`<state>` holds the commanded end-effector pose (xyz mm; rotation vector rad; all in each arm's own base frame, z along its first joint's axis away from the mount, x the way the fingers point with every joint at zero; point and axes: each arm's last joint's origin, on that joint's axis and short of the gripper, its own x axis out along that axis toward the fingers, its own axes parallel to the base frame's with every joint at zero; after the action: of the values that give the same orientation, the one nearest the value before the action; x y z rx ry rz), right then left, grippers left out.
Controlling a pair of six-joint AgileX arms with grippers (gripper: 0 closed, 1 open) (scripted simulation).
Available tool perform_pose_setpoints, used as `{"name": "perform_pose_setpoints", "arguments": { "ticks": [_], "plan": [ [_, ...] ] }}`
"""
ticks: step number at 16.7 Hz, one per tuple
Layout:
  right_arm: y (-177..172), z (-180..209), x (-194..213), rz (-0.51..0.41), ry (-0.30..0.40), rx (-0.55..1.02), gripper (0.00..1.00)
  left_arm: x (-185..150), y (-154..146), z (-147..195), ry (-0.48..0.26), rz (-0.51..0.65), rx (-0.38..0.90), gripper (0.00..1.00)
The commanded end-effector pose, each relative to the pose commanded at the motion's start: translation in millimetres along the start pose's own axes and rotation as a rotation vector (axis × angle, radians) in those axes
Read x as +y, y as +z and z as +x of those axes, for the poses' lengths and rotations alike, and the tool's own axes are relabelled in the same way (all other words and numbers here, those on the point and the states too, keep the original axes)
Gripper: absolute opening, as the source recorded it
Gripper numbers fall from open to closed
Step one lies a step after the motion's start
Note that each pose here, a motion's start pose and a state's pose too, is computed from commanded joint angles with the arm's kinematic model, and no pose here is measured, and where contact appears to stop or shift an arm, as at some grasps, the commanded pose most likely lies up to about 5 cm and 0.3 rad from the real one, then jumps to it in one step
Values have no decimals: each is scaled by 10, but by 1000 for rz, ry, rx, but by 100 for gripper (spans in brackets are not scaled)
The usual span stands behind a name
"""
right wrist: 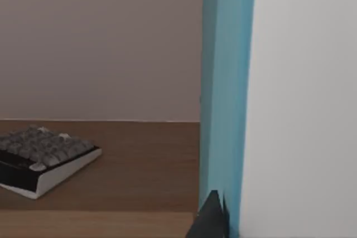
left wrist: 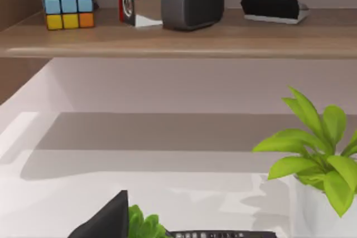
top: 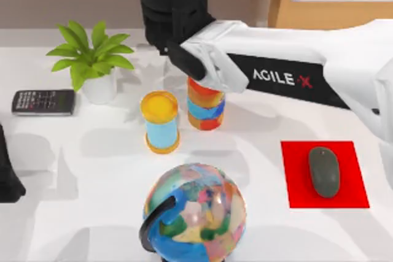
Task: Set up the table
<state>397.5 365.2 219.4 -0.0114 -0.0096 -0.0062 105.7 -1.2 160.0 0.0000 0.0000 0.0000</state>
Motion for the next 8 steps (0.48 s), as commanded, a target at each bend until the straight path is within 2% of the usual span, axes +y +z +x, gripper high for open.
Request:
{"name": "perform_pose_setpoints", "arguments": {
  "ticks": [4, 8],
  "plan": [
    [76, -65, -51, 19, 30, 2, 0, 0, 0, 0, 0, 0, 0, 100],
    [233, -343, -242, 79, 152, 36, 0, 0, 0, 0, 0, 0, 0, 100]
  ]
}}
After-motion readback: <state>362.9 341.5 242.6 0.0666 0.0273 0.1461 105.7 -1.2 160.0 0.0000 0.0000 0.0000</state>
